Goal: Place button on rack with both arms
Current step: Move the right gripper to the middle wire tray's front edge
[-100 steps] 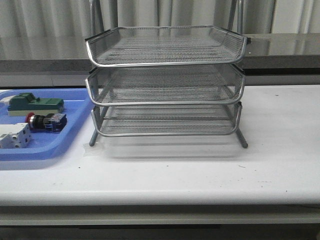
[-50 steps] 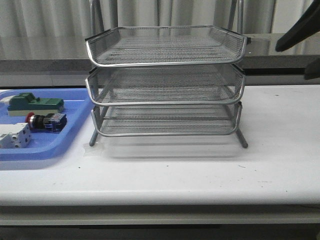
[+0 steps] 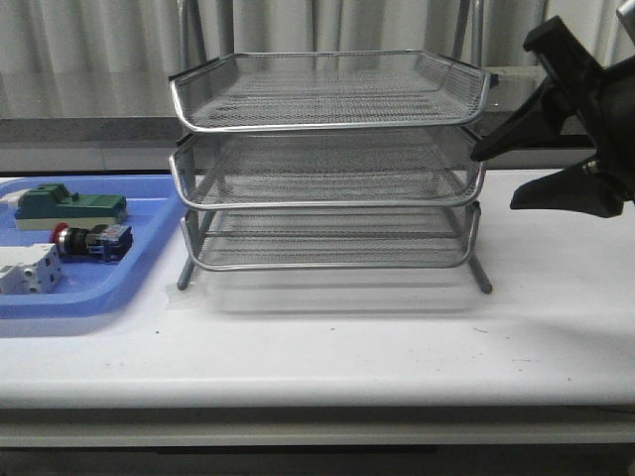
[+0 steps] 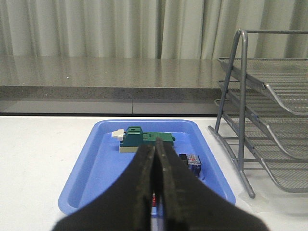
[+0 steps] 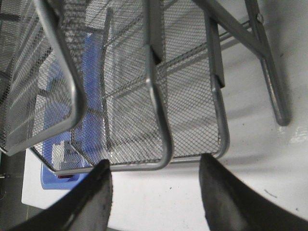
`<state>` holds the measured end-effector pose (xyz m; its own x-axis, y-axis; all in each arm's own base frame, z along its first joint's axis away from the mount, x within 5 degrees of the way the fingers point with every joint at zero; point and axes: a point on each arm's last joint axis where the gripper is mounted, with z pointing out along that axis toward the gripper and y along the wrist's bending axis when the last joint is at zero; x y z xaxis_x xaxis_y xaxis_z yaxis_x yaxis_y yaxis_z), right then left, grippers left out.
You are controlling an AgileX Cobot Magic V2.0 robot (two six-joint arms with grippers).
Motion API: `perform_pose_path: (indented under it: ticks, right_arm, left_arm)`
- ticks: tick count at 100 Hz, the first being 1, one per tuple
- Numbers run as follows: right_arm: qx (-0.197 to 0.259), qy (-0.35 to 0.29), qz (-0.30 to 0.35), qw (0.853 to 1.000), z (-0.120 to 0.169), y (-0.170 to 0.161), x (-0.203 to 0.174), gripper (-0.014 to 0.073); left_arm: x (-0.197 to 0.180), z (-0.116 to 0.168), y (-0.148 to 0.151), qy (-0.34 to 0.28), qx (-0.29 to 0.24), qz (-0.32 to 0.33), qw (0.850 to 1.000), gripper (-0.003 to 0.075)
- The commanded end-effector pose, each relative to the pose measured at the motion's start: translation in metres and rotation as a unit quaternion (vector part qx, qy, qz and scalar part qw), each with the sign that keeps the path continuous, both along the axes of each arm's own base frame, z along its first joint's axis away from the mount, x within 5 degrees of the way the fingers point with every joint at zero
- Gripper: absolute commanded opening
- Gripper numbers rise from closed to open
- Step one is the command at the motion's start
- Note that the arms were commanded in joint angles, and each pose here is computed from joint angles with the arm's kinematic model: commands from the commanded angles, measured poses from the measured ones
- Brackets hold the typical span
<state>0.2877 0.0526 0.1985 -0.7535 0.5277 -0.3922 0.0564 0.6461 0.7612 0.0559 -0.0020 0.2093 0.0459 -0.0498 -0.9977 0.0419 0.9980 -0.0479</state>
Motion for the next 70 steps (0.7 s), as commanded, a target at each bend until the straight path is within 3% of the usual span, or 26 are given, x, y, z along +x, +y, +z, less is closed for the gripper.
perform_pose_path:
  ticks: [1, 70]
  right_arm:
    - [0.037, -0.046, 0.009, 0.998, 0.015, 0.004, 0.008, 0.0421]
    - [0.079, -0.056, 0.039, 0.995, 0.004, 0.011, 0.042, 0.0398]
  left_arm:
    - [0.000, -0.008, -0.001, -0.027, -0.006, -0.008, 1.000, -0.0020]
    - [0.000, -0.008, -0.001, -0.027, -0.006, -0.008, 1.000, -0.0020]
